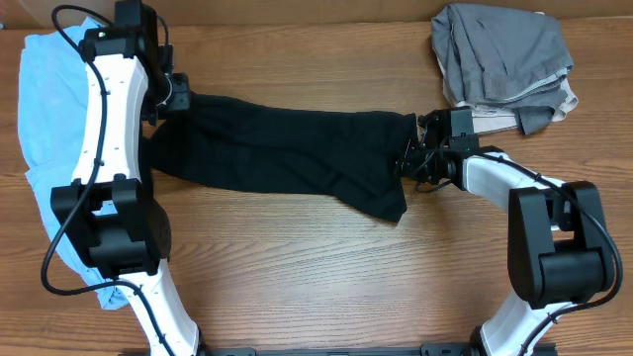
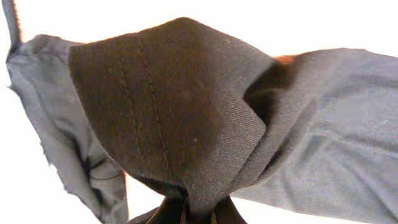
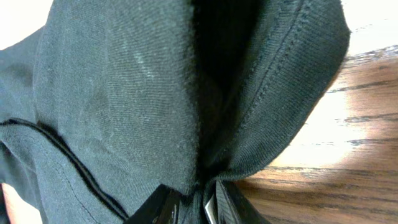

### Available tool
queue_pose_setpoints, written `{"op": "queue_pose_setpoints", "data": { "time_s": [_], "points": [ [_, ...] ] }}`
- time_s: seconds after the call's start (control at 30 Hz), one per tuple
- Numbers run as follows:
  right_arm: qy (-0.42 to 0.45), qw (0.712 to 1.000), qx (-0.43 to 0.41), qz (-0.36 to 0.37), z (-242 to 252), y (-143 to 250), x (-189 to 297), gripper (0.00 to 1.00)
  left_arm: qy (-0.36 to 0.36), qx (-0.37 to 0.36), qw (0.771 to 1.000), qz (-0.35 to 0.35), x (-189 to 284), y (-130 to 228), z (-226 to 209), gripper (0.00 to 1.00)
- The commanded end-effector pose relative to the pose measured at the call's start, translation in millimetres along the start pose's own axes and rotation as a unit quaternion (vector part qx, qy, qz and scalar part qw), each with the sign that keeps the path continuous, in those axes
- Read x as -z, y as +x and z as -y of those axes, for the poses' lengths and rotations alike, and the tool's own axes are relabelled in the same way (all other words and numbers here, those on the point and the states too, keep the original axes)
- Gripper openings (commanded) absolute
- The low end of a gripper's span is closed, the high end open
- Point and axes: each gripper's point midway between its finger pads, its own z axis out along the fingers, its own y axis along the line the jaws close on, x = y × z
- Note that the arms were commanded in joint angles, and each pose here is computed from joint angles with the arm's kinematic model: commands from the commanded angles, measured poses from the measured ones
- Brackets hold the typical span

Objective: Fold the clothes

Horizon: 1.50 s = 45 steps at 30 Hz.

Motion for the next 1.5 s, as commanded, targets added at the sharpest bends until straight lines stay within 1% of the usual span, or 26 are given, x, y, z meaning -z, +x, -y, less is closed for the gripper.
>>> {"op": "queue_pose_setpoints", "data": {
  "time_s": [0.0,0.17,0.3,0.43,0.67,0.73,0.77,0.8,0.83,0.9,0.93,1.07,1.2,1.23,1.33,1.47],
  "points": [
    [0.038,0.999,-0.014,-0.027,23.2,21.1,-13.7,0.24,0.038,-0.01,0.999,-0.015,-8.7,7.3,31.4,0.04],
    [0.036,0.999,-0.014,-0.027,22.5,21.0,-13.8,0.24,0.057,-0.03,0.998,-0.023,-23.1,13.3,69.8,0.04],
    [0.036,0.999,-0.014,-0.027,22.5,21.0,-13.8,0.24,0.069,-0.048,0.996,-0.015,-34.5,14.3,104.0,0.04],
    [0.036,0.999,-0.014,-0.028,22.6,21.1,-13.8,0.24,0.107,-0.066,0.992,-0.004,-36.3,16.0,151.2,0.04],
    [0.036,0.999,-0.014,-0.029,22.7,21.5,-13.8,0.25,0.121,-0.1,0.988,0.008,-35.4,25.9,198.4,0.04],
    [0.036,0.999,-0.014,-0.029,22.7,21.5,-13.8,0.25,0.124,-0.111,0.986,0.012,-34.2,27.8,208.7,0.07],
    [0.036,0.999,-0.015,-0.029,22.7,21.6,-13.7,0.25,0.126,-0.115,0.985,0.015,-33.7,28.4,213.3,0.12],
    [0.036,0.999,-0.015,-0.029,22.8,21.7,-13.7,0.24,0.127,-0.118,0.985,0.017,-33.5,28.7,216.2,0.27],
    [0.036,0.999,-0.015,-0.029,22.8,21.8,-13.7,0.25,0.129,-0.122,0.984,0.019,-32.8,29.0,219.5,0.45],
    [0.037,0.999,-0.015,-0.03,23.1,22.2,-13.7,0.25,0.129,-0.124,0.984,0.021,-32.5,29.3,222.1,0.92],
    [0.037,0.999,-0.015,-0.03,23.2,22.4,-13.7,0.25,0.13,-0.124,0.984,0.021,-32.5,29.2,222.1,1.0],
    [0.037,0.999,-0.015,-0.03,23.1,22.3,-13.7,0.25,0.133,-0.116,0.984,0.028,-30.4,22.9,218.6,1.0],
    [0.031,0.999,-0.014,-0.031,20.8,22.5,-13.8,0.26,0.131,-0.108,0.985,0.037,-17.3,12.7,210.7,1.0],
    [0.027,0.999,-0.013,-0.032,19.3,22.5,-13.9,0.29,0.13,-0.108,0.985,0.039,-11.4,9.5,207.0,1.0],
    [0.007,0.999,0.012,-0.037,12.0,23.6,-14.4,0.34,0.126,-0.104,0.985,0.047,9.6,-1.6,190.1,1.0],
    [0.004,0.999,0.013,-0.038,10.9,23.8,-14.3,0.38,0.104,-0.088,0.989,0.055,28.5,-13.7,158.9,1.0]
  ]
}}
